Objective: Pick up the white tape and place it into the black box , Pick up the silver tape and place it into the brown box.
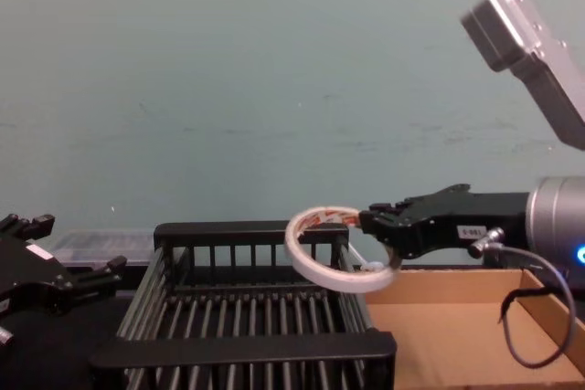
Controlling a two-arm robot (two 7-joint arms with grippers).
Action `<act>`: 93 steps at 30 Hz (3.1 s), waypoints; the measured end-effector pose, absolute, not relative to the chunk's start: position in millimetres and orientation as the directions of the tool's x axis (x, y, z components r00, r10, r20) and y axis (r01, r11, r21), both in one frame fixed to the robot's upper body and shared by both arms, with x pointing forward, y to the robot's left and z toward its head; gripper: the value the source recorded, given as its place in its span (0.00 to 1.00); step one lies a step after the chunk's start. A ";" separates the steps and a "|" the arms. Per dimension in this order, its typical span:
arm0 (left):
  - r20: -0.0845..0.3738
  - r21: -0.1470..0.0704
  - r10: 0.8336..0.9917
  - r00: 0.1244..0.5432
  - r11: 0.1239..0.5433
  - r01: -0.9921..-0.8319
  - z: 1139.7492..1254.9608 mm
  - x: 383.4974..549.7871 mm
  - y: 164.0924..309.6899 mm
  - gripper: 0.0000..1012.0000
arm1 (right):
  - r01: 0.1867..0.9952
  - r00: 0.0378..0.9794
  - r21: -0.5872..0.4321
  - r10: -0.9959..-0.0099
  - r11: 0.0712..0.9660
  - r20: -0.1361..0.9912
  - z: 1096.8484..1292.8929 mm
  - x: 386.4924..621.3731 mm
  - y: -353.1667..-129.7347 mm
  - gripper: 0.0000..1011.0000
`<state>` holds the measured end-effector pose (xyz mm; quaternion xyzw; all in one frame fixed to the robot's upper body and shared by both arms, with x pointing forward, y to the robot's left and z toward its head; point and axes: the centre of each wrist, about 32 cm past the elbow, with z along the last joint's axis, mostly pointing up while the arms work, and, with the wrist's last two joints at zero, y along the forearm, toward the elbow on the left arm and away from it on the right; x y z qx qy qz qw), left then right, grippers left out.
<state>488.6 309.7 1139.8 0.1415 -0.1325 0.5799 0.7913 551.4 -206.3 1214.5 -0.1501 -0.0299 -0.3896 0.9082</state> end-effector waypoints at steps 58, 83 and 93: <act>0.374 0.070 0.880 0.292 0.287 -0.955 1139.8 488.6 309.7 0.99 | 0.708 0.704 -0.244 -0.690 0.663 0.169 1215.0 552.0 -203.6 0.99; 0.374 0.070 0.880 0.292 0.287 -0.955 1139.8 488.6 309.7 0.99 | 0.700 0.708 -0.271 -0.692 0.661 0.142 1227.4 496.6 -247.7 0.99; 0.374 0.070 0.880 0.292 0.287 -0.955 1139.8 488.6 309.7 0.99 | 0.656 0.740 -0.334 -0.664 0.677 0.106 1224.3 465.6 -261.8 0.99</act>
